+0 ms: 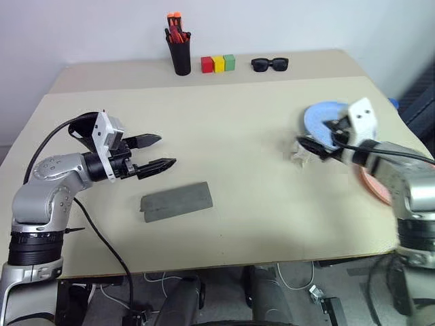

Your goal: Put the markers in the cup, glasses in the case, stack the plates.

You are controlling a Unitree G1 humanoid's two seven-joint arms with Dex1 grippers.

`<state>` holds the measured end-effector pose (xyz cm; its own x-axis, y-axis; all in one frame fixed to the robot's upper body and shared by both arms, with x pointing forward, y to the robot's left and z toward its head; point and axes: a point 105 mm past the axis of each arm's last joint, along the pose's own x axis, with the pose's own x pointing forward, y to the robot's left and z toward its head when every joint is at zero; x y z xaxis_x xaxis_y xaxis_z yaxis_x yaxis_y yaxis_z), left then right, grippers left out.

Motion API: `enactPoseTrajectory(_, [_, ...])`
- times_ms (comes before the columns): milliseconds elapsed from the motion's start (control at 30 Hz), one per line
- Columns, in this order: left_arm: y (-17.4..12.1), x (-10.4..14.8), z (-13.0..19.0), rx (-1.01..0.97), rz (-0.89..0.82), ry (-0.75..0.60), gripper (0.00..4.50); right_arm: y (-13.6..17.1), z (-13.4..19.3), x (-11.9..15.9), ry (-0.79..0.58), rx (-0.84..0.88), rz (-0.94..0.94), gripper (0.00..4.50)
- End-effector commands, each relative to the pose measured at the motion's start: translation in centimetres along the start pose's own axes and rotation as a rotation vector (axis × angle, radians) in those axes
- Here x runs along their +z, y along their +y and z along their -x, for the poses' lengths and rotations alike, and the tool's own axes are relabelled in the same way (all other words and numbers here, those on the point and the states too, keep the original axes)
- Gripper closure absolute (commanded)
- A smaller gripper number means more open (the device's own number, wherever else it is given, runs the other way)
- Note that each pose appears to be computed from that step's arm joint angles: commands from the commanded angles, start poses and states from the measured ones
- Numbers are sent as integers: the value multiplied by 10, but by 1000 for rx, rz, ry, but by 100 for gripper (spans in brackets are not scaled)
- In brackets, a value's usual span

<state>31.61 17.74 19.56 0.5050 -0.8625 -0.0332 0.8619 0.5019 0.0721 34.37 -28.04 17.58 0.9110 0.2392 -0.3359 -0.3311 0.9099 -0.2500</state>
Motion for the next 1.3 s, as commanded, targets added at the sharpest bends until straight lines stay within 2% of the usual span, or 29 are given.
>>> enactPoseTrajectory(33, [2, 13, -4, -26, -52, -54, 2, -19, 20, 1, 26, -98, 4, 0])
enactPoseTrajectory(200, [1, 17, -15, -84, -80, -88, 2, -40, 38, -37, 193, -230, -5, 0])
enactPoseTrajectory(367, [-2, 18, -19, -137, -90, -91, 2, -40, 42, -69, 314, -254, -38, 0])
enactPoseTrajectory(467, [-7, 20, -19, -159, -87, -86, 0, -43, 42, -78, 343, -271, -86, 91])
enactPoseTrajectory(567, [-8, 20, -19, -155, -91, -79, 0, -43, 40, -82, 356, -275, -94, 231])
enactPoseTrajectory(700, [-8, 21, -17, -142, -85, -78, 0, -54, 37, -70, 315, -320, -74, 443])
enactPoseTrajectory(800, [-6, 22, -16, -110, -102, -81, 0, -76, 32, -44, 220, -429, -35, 443])
enactPoseTrajectory(900, [-6, 23, -15, -94, -100, -92, 0, -84, 21, -11, 103, -462, 33, 443])
enactPoseTrajectory(1067, [-7, 23, -14, -72, -103, -94, 0, -65, -19, 27, -29, -345, 134, 443])
enactPoseTrajectory(1233, [-10, 26, -13, -48, -107, -94, 0, -41, -54, 39, -46, -237, 219, 443])
enactPoseTrajectory(1300, [-11, 26, -11, -33, -108, -90, 0, -34, -64, 37, -39, -194, 195, 443])
